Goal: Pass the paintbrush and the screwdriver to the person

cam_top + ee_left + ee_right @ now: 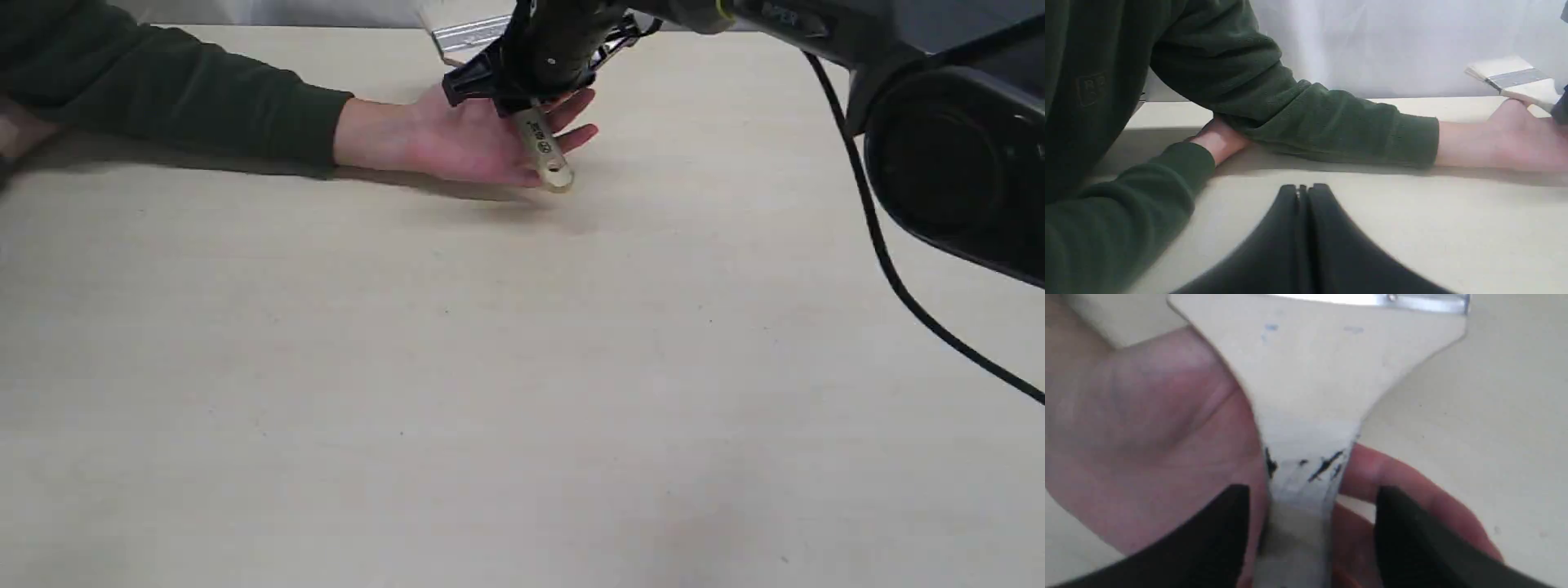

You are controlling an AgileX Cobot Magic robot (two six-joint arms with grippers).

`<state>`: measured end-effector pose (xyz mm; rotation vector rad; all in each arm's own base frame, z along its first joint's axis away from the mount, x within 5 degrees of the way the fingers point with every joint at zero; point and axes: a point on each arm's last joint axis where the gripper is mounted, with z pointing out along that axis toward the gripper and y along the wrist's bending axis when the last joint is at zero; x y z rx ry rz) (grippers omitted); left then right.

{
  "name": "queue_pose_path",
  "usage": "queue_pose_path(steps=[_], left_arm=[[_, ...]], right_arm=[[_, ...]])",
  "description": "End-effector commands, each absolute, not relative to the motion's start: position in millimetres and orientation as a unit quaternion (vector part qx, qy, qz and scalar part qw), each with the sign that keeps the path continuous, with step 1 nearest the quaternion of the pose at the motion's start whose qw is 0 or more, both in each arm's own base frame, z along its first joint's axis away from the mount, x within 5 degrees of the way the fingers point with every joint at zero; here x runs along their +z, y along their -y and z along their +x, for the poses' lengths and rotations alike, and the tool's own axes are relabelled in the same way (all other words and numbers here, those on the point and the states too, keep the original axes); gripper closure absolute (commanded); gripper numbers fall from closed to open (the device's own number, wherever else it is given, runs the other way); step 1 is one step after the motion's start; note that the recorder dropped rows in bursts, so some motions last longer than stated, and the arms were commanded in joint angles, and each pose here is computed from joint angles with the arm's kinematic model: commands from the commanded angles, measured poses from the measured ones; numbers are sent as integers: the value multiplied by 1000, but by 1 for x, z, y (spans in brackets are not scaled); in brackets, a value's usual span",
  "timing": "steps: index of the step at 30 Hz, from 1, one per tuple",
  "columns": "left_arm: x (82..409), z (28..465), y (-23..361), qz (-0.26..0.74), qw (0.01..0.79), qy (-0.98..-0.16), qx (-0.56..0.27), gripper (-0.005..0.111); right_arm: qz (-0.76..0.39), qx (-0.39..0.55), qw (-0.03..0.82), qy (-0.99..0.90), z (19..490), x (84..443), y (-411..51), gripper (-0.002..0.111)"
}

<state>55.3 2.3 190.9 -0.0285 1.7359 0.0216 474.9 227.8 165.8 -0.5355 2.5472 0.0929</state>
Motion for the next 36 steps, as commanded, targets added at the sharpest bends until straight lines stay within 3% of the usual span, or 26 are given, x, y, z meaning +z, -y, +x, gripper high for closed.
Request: queue_pose_path(steps=[1, 12, 18, 26, 33, 36], left_arm=[[191, 55, -2, -13, 648, -762, 8, 107], [191, 55, -2, -13, 648, -762, 8, 107], [190, 55, -2, -14, 647, -762, 7, 107], [190, 55, -2, -14, 647, -762, 7, 107], [190, 55, -2, -14, 647, -762, 7, 107], [190, 55, -2, -14, 647, -762, 7, 107]], right_arm=[[-193, 29, 255, -947, 474, 173, -222, 49], [-184, 49, 270, -944, 455, 241, -216, 47], [-195, 43, 269, -942, 433, 255, -207, 51], [-189, 41, 277, -941, 378, 271, -179, 84], [-173, 78, 304, -934, 313, 280, -152, 103], [-170, 86, 327, -926, 282, 282, -137, 104]])
